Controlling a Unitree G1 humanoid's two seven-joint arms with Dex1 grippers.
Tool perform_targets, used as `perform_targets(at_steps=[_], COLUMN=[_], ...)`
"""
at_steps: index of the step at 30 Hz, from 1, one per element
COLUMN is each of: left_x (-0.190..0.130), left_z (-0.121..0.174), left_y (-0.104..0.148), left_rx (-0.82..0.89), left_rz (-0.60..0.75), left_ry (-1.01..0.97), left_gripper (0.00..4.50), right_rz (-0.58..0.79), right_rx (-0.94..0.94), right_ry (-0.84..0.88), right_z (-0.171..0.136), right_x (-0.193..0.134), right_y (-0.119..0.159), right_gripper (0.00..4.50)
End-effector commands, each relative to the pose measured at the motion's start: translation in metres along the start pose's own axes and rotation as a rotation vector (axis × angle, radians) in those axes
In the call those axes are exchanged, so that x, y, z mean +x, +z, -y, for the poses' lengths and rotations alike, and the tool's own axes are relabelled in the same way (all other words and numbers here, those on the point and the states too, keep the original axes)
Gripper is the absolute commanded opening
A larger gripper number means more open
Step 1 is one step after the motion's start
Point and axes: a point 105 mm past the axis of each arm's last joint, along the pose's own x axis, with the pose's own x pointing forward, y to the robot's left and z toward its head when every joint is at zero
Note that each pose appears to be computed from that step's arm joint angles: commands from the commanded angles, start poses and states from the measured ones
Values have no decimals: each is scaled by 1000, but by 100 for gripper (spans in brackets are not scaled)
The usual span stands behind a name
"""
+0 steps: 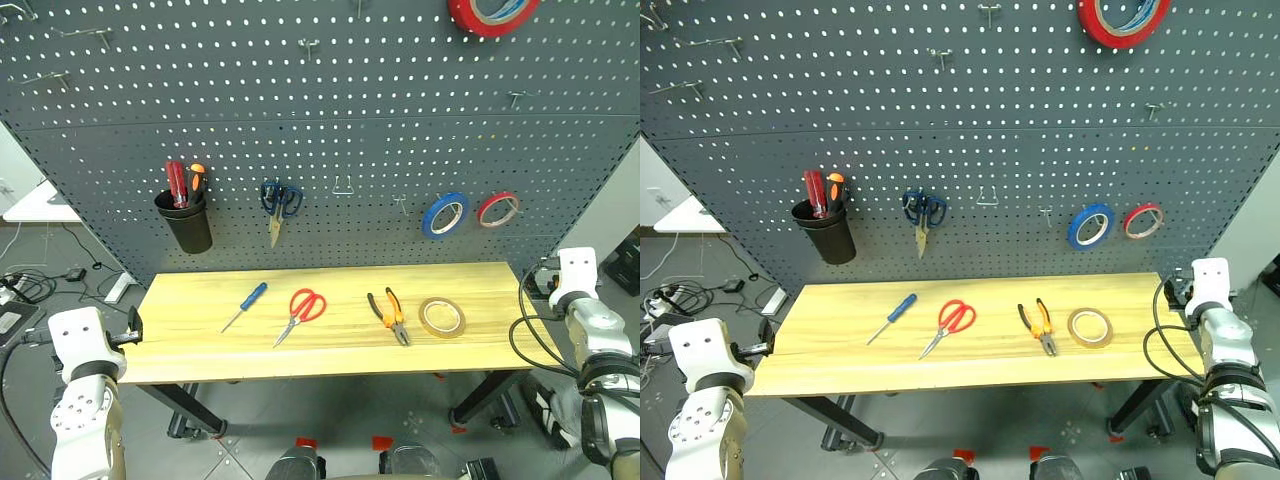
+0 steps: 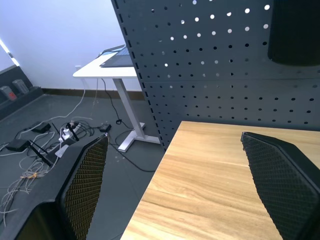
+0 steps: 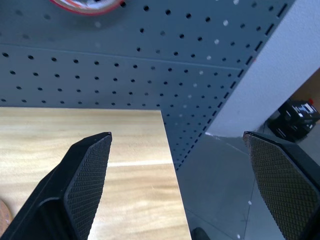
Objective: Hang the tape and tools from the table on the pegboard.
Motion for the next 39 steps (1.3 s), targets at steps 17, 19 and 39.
perform_targets(at_steps=[17,19,39], left_x=[-15,-14,-77], left_z=[40,53,204], left_y=[23,30,80], left_rx=[-7,-1,248], left_rz=[42,45,114], left_ry=[-239,-289,-1391], left_gripper=[447,447,447], right_rz=[64,54,-222], right_rx=[-280,-339,-593], right_ry=[564,667,822], right_z=[-98,-116,-164], right_x=[-27,-42,-30], right_y=[10,6,8], right_gripper=[450,450,450])
